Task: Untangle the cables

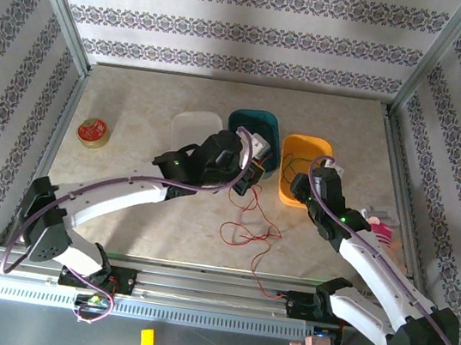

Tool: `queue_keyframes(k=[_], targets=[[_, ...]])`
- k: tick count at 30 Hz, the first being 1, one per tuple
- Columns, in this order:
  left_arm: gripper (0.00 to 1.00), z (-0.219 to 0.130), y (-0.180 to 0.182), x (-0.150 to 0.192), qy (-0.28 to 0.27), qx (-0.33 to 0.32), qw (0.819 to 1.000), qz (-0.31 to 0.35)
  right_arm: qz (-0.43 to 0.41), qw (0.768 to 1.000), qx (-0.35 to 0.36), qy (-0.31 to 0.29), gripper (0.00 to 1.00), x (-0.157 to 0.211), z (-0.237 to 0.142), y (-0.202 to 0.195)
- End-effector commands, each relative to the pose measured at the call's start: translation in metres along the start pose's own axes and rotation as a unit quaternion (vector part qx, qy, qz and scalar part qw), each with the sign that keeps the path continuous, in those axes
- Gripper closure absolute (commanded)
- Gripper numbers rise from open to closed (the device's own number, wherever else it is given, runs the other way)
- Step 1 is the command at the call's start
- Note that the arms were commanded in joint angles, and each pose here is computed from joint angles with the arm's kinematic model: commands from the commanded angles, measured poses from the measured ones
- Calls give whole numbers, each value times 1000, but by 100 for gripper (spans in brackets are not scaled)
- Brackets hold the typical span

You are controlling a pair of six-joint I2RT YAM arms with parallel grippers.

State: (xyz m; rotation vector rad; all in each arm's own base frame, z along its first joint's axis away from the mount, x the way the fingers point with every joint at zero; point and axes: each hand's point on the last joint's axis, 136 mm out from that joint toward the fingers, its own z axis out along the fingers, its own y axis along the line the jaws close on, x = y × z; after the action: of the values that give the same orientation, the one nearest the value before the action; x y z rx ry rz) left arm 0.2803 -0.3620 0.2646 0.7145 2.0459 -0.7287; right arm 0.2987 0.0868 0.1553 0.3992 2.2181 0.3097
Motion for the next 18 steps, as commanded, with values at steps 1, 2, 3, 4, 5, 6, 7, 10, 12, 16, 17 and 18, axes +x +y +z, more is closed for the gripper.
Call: queue_keyframes(k=[1, 2, 3, 4, 5, 6, 7, 10, 12, 16, 17, 18], targets=[[100, -17, -5, -21, -35, -3, 999, 38, 4, 1000, 10, -10, 55, -4, -1, -6], [100, -25, -5, -31, -50, -7, 998, 46, 3, 1000, 10, -12, 55, -5, -2, -6], [100, -32, -6, -41, -64, -10, 996, 54, 2, 1000, 9, -12, 55, -5, -2, -6], [100, -39, -8, -50, -76, -8, 995, 58, 3, 1000, 10, -13, 55, -6, -2, -6], [100, -46, -12, -59, -88, 3, 994, 60, 3, 1000, 10, -13, 55, -6, -3, -6], [100, -53, -18, -67, -98, 18, 993, 64, 3, 1000, 10, -14, 55, -7, -3, -7], [100, -60, -23, -73, -106, 30, 992, 69, 3, 1000, 10, -16, 55, -8, -4, -7], [100, -79, -39, -88, -128, 65, 986, 85, 3, 1000, 10, -16, 55, -8, -4, -9], [100, -94, -46, -97, -144, 77, 982, 96, -4, 1000, -5, -12, 55, -7, -4, -4], [100, -115, -45, -114, -166, 62, 978, 107, -61, 992, -108, 34, 54, 11, -5, 34], [100, -118, -45, -116, -170, 60, 977, 111, -84, 984, -146, 51, 54, 20, -9, 48], [100, -121, -46, -118, -173, 58, 976, 115, -107, 975, -181, 69, 53, 30, -13, 62]])
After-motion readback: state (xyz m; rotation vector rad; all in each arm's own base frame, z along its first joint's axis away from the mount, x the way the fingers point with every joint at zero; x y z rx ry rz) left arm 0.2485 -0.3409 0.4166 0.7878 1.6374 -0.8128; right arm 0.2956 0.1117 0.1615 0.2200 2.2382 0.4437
